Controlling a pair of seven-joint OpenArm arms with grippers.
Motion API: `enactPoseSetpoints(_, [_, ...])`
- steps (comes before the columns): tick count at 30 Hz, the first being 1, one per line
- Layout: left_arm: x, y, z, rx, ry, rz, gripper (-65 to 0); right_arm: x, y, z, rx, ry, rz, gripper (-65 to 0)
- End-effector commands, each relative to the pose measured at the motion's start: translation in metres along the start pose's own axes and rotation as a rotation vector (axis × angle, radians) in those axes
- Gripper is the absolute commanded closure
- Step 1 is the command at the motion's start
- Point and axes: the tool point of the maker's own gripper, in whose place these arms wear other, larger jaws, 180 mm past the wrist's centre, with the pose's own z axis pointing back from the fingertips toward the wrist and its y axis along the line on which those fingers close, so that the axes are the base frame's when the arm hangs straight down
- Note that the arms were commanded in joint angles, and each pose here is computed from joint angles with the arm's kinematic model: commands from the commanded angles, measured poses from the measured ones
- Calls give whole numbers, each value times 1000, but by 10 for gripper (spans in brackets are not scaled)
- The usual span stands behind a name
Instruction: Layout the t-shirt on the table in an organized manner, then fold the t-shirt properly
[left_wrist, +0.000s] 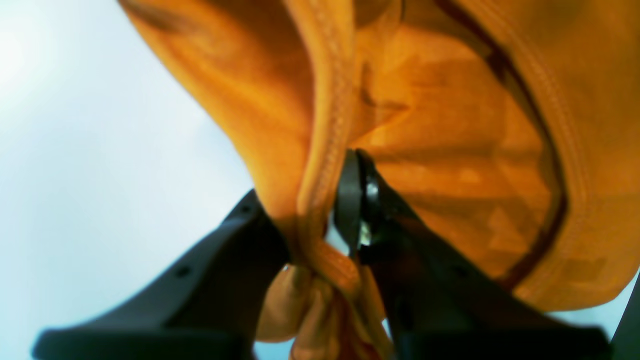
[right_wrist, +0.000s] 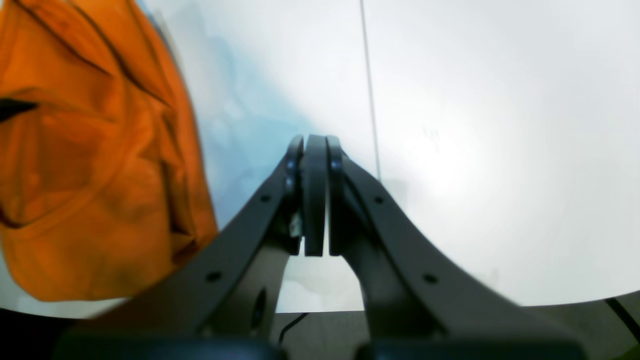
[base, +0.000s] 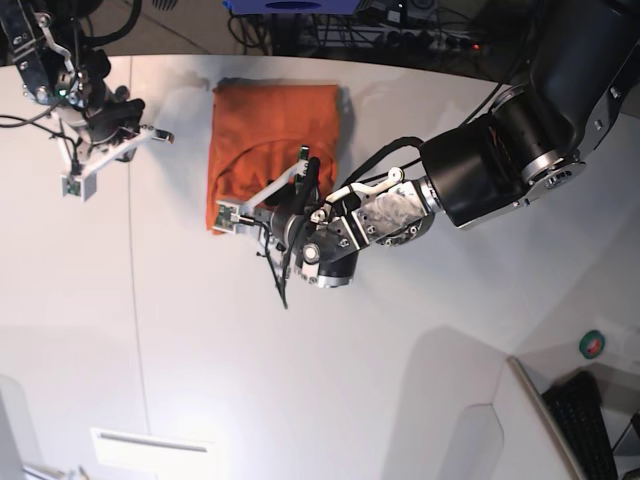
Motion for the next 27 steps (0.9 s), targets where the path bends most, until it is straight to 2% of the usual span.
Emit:
enactPoseSetpoints(1, [11, 15, 10, 28, -26, -21, -81, 10, 1, 2, 5, -36, 12, 0])
enactPoseSetpoints(4, [13, 15, 10, 29, -29, -24, -224, 15, 3, 2, 10, -45, 14, 0])
enactPoseSetpoints(7, [13, 17, 11, 33, -27, -25, -393, 17, 3, 1, 10, -50, 14, 0])
enactPoseSetpoints(10, [13, 18, 12, 37, -27, -25, -484, 22, 5, 0, 15, -58, 13, 0])
enactPoseSetpoints(12, [13, 21, 14, 42, -31, -19, -507, 21, 5, 0, 15, -57, 11, 0])
enactPoseSetpoints(17, [17, 48, 31, 107, -90, 62, -505, 19, 11, -1, 24, -54, -2, 0])
enactPoseSetpoints(24, [46, 69, 67, 201, -202, 58, -505, 24, 11, -1, 23, -62, -1, 0])
enactPoseSetpoints(27, [45, 74, 80, 241, -257, 153, -502, 25, 8, -1, 18, -66, -3, 0])
